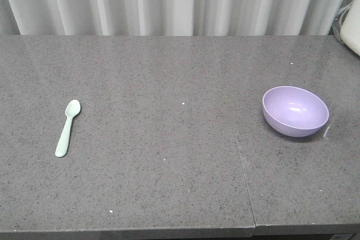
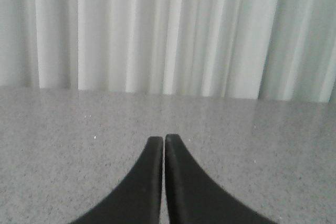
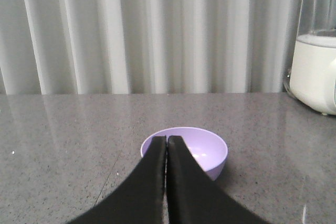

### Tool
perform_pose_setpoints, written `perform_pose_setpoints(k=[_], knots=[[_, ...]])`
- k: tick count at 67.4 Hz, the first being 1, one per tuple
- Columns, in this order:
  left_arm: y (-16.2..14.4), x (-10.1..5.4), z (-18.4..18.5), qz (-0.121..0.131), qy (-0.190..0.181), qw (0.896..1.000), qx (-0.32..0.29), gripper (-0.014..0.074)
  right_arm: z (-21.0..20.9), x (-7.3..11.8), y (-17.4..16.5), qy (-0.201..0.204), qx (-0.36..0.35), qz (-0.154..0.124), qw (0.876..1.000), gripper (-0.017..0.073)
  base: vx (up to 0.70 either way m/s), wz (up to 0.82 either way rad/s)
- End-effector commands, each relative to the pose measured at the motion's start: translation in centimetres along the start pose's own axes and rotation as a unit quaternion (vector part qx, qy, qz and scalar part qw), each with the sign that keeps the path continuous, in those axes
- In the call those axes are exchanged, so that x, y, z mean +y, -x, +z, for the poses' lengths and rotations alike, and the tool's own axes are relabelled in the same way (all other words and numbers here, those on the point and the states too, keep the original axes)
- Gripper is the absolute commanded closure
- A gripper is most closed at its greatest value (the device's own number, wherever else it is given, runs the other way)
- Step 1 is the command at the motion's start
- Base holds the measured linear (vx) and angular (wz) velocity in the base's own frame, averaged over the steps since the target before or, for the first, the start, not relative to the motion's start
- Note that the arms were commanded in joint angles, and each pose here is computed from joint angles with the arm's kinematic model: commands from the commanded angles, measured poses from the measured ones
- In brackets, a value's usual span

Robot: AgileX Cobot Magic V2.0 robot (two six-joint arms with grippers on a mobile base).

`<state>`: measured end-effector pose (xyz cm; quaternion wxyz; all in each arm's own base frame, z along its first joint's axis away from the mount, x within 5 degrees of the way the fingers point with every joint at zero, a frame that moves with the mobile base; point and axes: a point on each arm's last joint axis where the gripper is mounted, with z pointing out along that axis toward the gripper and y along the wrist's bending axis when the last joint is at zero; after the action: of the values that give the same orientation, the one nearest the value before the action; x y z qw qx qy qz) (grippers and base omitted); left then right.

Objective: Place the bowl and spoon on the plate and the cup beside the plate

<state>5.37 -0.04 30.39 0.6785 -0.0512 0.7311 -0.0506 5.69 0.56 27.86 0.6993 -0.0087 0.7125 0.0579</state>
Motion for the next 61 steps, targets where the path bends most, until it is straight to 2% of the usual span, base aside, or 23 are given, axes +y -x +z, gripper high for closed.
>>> perform_pose_setpoints(k=[1, 13, 18, 22, 27, 36, 49, 61], knots=[[3.4, -0.5, 1.0, -0.009, 0.002, 1.000, 0.024, 0.0600, 0.8, 0.2, 3.2, -0.004, 0.018, -0.009, 1.000, 0.0570, 0.00, 0.00], [7.8, -1.2, 3.8, -0.009, 0.014, 0.994, 0.110, 0.0600, 3.2, 0.5, 7.9, -0.009, 0.129, -0.008, 0.992, 0.0570, 0.00, 0.00], [9.3, -1.4, 5.0, -0.008, 0.018, 0.990, 0.142, 0.0600, 4.5, 0.6, 9.5, -0.012, 0.181, -0.008, 0.983, 0.0570, 0.00, 0.00], [10.0, -1.5, 5.9, -0.006, 0.022, 0.984, 0.175, 0.0600, 5.7, 0.7, 10.3, -0.014, 0.222, -0.008, 0.975, 0.0570, 0.00, 0.00], [10.4, -1.6, 7.3, 0.004, 0.028, 0.972, 0.235, 0.0600, 7.1, 0.7, 11.2, -0.016, 0.265, -0.008, 0.964, 0.0570, 0.00, 0.00], [10.9, -1.7, 9.1, 0.013, 0.033, 0.954, 0.297, 0.0600, 9.3, 0.7, 11.6, -0.019, 0.315, -0.008, 0.949, 0.0570, 0.00, 0.00], [10.9, -1.7, 10.6, 0.012, 0.037, 0.942, 0.334, 0.0600, 11.2, 0.6, 10.3, -0.022, 0.372, -0.007, 0.928, 0.0570, 0.00, 0.00], [10.9, -1.7, 10.5, 0.011, 0.037, 0.941, 0.337, 0.0600, 11.3, 0.6, 10.2, -0.022, 0.376, -0.007, 0.926, 0.0570, 0.00, 0.00]])
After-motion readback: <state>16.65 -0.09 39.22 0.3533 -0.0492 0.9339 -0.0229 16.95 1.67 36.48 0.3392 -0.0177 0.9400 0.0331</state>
